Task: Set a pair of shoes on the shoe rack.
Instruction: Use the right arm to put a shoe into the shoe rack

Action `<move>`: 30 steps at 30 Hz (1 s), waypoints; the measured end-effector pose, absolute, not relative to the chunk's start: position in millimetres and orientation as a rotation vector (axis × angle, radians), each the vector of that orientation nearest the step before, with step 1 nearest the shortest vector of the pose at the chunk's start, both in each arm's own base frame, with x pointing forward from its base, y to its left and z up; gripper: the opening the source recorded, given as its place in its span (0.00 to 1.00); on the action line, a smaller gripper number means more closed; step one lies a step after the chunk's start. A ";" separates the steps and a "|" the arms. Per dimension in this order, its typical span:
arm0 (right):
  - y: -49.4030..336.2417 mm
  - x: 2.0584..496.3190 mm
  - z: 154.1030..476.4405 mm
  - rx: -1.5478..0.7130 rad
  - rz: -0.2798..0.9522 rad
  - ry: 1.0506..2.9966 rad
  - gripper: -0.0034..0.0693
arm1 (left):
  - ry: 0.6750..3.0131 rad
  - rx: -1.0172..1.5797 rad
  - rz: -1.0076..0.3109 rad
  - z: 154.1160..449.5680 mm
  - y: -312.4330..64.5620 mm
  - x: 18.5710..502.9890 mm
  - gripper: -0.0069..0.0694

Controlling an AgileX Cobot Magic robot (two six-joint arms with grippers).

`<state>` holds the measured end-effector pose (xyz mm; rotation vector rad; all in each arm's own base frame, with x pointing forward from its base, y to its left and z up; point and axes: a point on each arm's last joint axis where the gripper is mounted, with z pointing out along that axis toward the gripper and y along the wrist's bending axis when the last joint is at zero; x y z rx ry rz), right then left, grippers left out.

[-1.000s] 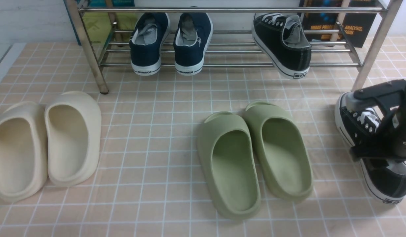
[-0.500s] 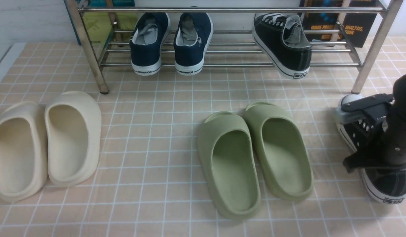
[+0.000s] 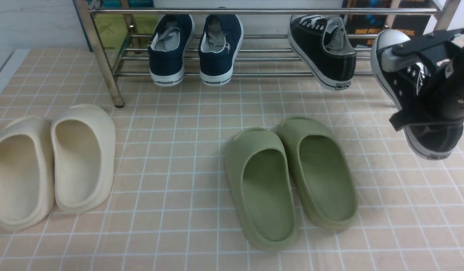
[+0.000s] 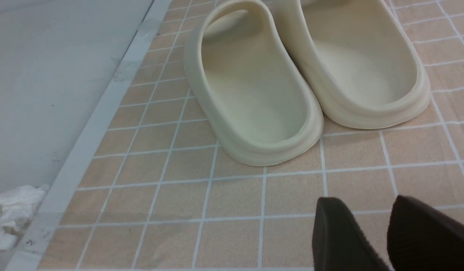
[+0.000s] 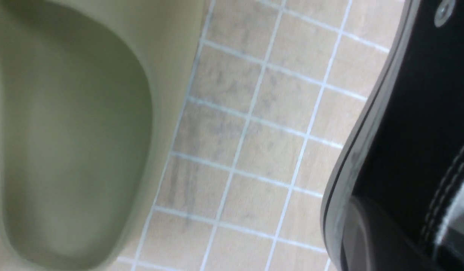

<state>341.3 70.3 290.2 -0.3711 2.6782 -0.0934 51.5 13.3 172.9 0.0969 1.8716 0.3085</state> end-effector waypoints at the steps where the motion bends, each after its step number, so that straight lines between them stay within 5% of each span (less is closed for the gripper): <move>1: 71.0 346.2 290.1 -0.373 -0.100 2.675 0.05 | 1.872 0.097 0.309 172.9 13.3 51.5 0.40; 24: 96.4 483.0 250.0 -0.515 -0.234 2.601 0.05 | 1.872 0.097 0.309 172.9 13.3 51.5 0.40; 30: 105.3 495.6 258.8 -0.525 -0.122 2.586 0.05 | 1.872 0.097 0.309 172.9 13.3 51.5 0.40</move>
